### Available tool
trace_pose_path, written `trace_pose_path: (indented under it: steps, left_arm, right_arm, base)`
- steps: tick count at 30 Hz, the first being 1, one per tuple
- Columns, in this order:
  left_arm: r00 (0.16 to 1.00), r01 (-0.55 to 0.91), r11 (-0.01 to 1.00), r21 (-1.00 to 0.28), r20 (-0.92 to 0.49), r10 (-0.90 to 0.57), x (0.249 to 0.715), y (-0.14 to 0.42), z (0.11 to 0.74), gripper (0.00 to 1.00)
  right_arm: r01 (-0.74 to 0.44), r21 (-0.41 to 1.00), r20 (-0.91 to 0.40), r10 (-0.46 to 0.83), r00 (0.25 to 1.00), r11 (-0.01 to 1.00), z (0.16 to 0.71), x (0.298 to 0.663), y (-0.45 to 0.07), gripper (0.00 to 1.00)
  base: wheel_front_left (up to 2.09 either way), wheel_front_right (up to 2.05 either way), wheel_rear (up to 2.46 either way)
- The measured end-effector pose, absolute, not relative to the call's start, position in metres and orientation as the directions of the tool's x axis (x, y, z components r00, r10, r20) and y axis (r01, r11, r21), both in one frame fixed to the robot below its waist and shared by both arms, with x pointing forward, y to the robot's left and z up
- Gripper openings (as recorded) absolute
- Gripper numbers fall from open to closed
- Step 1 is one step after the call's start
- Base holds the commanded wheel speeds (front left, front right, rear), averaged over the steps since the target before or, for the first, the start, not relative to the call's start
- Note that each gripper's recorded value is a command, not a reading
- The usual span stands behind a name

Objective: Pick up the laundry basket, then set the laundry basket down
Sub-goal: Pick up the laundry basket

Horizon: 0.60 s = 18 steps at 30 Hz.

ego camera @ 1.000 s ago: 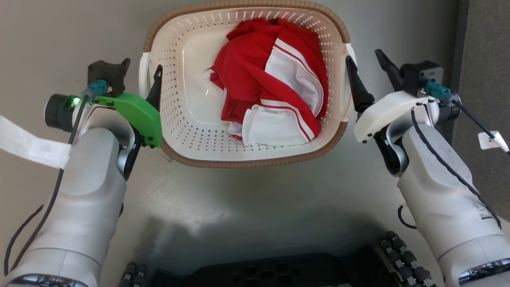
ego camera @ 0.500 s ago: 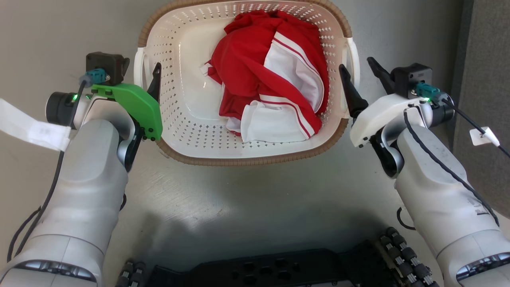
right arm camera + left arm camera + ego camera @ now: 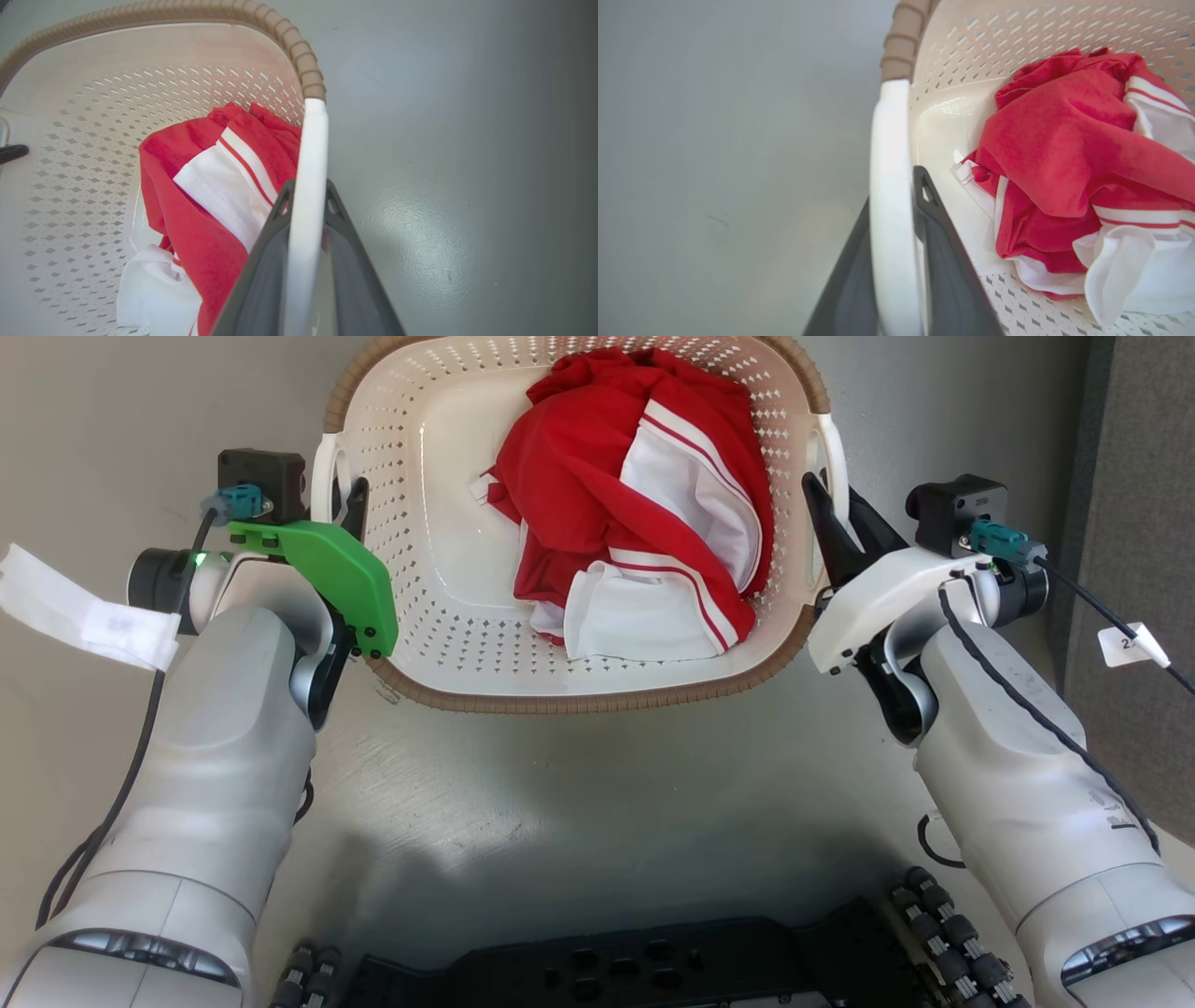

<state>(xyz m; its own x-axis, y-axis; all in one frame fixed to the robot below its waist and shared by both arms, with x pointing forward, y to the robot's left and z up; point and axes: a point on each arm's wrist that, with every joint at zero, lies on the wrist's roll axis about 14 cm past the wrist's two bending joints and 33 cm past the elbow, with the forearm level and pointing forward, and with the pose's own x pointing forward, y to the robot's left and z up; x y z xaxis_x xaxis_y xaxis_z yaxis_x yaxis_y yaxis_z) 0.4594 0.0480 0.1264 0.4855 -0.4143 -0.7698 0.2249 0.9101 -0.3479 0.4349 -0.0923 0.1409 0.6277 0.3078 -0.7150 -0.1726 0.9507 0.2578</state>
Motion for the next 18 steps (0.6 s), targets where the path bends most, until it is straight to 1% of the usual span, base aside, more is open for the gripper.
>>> trace_pose_path:
  steps: [12, 18]
  left_arm:
    - [0.480, 0.225, 0.904, -0.364, -0.766, -0.428, 0.459, 0.042, 0.135, 0.00]
    - [0.455, 0.230, 0.901, -0.368, -0.778, -0.434, 0.455, 0.039, 0.143, 0.00]
  right_arm:
    - [-0.177, 0.242, -0.727, 0.299, 0.619, 0.954, 0.144, 0.437, -0.096, 0.00]
    - [-0.183, 0.235, -0.723, 0.298, 0.624, 0.955, 0.154, 0.440, -0.099, 0.00]
  base:
    - [0.00, 0.00, 0.00]
    - [0.00, 0.00, 0.00]
